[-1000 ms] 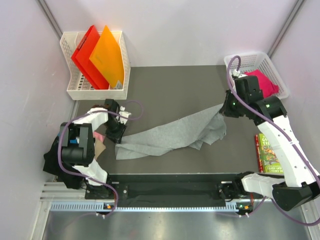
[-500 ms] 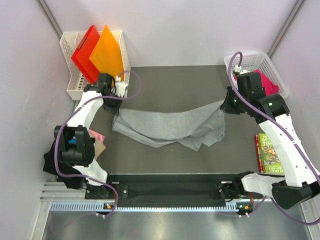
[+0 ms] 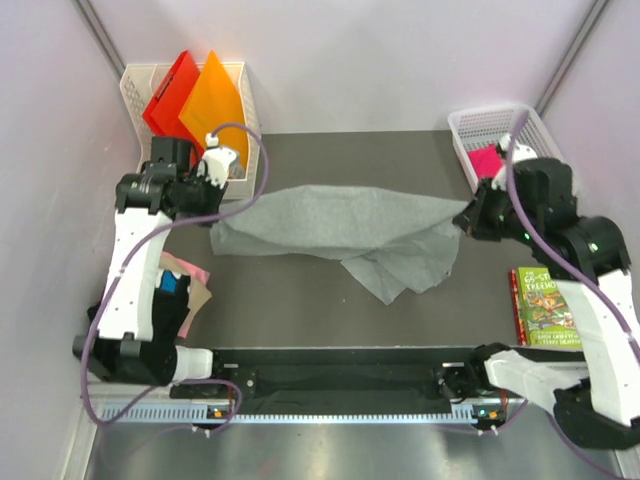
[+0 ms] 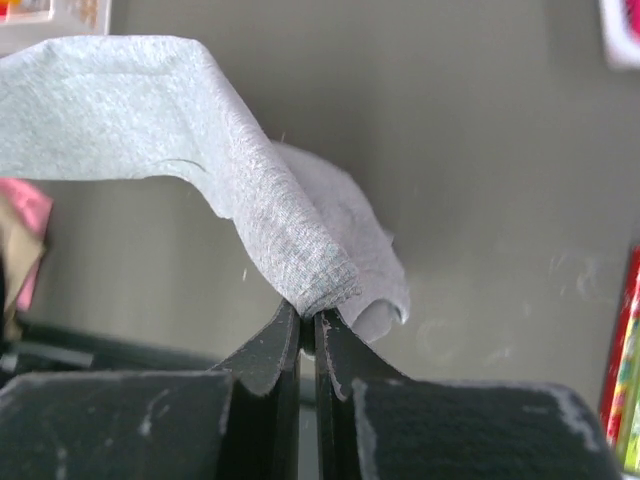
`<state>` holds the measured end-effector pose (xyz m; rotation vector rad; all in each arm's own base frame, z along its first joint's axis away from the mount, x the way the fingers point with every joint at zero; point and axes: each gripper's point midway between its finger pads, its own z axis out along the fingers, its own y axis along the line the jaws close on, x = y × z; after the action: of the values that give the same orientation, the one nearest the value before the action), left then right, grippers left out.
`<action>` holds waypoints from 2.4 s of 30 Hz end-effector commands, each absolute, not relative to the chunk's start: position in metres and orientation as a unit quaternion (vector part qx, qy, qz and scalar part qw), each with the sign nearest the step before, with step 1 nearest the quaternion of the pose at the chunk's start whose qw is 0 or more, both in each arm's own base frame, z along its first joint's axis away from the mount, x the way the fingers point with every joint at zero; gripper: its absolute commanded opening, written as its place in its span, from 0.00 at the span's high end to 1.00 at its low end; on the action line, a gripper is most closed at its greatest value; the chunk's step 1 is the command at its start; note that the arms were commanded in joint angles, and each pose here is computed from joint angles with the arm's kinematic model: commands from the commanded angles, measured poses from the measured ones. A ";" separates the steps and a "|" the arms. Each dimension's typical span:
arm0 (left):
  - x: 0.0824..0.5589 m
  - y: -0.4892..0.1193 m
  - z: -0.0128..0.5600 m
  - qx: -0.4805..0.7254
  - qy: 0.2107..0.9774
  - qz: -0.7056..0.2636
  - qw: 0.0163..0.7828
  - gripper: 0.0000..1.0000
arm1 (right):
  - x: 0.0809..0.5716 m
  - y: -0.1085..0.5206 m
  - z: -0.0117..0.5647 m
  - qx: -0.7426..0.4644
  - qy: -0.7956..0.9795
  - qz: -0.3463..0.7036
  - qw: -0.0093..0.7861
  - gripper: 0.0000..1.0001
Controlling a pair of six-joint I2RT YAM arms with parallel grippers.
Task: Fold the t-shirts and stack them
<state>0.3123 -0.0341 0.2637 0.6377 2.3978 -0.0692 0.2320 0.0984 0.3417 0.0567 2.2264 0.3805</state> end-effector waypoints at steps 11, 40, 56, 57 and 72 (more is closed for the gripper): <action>0.200 -0.030 0.319 0.322 0.871 -0.013 0.369 1.00 | 0.135 0.081 0.360 -0.006 0.864 0.213 0.456 1.00; 0.387 0.032 0.098 0.221 0.941 0.148 0.210 0.06 | 0.414 0.061 0.167 0.121 0.919 0.035 0.373 1.00; 0.242 -0.045 0.053 0.307 0.947 0.025 0.086 0.22 | 0.408 0.067 0.160 0.119 0.926 0.047 0.355 1.00; 0.241 -0.043 0.048 0.306 0.948 0.029 0.081 0.22 | 0.406 0.066 0.159 0.118 0.926 0.045 0.355 1.00; 0.284 -0.043 0.024 0.275 0.957 0.035 0.085 0.34 | 0.392 0.067 0.156 0.113 0.929 0.048 0.350 1.00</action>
<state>0.2600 -0.0474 0.0241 0.9050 2.8812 0.0856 0.3913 0.0653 0.1326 0.3087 2.4832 0.0949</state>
